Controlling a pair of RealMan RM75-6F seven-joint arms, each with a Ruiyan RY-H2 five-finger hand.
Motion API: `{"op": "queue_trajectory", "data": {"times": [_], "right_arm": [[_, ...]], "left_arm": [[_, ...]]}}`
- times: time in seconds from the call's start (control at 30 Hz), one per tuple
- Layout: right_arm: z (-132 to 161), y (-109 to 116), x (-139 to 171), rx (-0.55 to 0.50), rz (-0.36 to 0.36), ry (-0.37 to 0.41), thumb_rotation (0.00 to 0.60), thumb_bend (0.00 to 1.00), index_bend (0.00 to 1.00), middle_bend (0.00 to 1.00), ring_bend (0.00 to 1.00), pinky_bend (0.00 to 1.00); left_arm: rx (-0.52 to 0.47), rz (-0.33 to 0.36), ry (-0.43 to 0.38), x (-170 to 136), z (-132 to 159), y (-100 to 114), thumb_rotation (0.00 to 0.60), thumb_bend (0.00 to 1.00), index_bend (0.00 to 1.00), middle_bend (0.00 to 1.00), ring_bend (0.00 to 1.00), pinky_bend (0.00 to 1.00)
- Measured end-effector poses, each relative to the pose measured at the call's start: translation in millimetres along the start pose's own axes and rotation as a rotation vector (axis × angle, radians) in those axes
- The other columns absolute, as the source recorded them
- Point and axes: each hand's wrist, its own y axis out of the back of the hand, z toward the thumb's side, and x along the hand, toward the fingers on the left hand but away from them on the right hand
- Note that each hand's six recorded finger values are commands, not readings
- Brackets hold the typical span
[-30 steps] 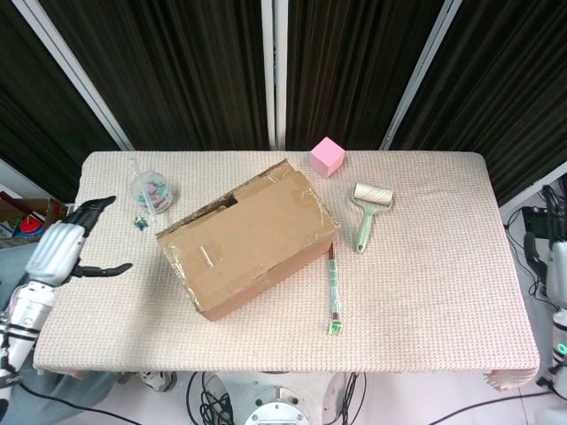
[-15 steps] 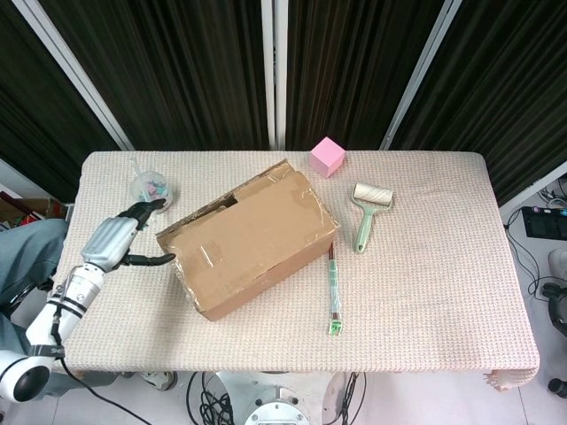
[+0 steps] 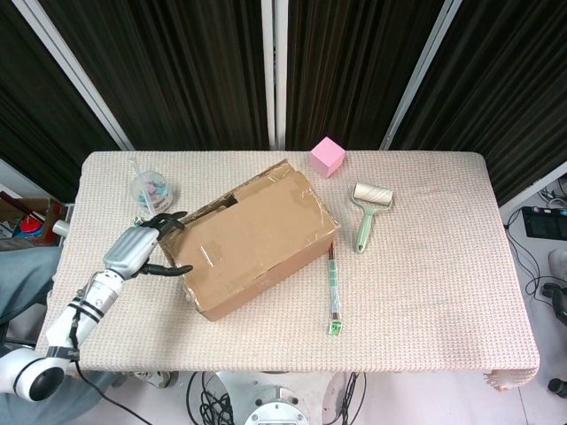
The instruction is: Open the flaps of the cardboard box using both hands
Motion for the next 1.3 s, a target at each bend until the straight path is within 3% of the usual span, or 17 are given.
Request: {"op": "queue_trajectory", "data": {"times": [0.2,0.43,0.7,0.87,0.97,1.1,1.3], "right_arm": [[-4.8,-0.6,-1.8,-0.009,-0.001,-0.016,0.600,0.31,0.00,0.00,0.00,0.00],[-11.9,-4.0,-2.4,-0.011,0.012,-0.040,0.600,0.31,0.00,0.00,0.00,0.00],[-16.5,-6.1,-4.2,-0.020,0.014,-0.053,0.600,0.32,0.00,0.00,0.00,0.00],[-17.2,-7.9,-5.8,-0.027,0.018,-0.053,0.600,0.32,0.00,0.00,0.00,0.00],[-15.9,-9.2,-7.0,-0.033,0.018,-0.050,0.600,0.31,0.00,0.00,0.00,0.00],[-14.3,-10.4,-8.5,-0.041,0.017,-0.044,0.600,0.31,0.00,0.00,0.00,0.00],[-15.0,-9.4,-9.5,-0.044,0.012,-0.045,0.600,0.31,0.00,0.00,0.00,0.00]], "left_arm": [[0.006,-0.008,-0.030,7.7,10.4,-3.2,0.198,0.00,0.06,0.25,0.10,0.23],[0.005,0.029,-0.084,7.1,26.0,1.3,0.198,0.00,0.06,0.29,0.10,0.23],[-0.062,0.079,-0.147,3.3,42.3,8.6,0.195,0.01,0.06,0.36,0.10,0.22],[-0.154,0.137,-0.210,-1.6,57.8,22.7,0.194,0.02,0.06,0.37,0.10,0.22],[-0.228,0.131,-0.233,-5.1,66.2,26.5,0.195,0.01,0.06,0.37,0.11,0.22],[-0.369,0.086,-0.256,-9.8,76.2,27.4,0.189,0.01,0.06,0.36,0.12,0.22],[-0.568,-0.037,-0.298,-19.7,93.0,25.4,0.178,0.01,0.06,0.36,0.12,0.22]]}}
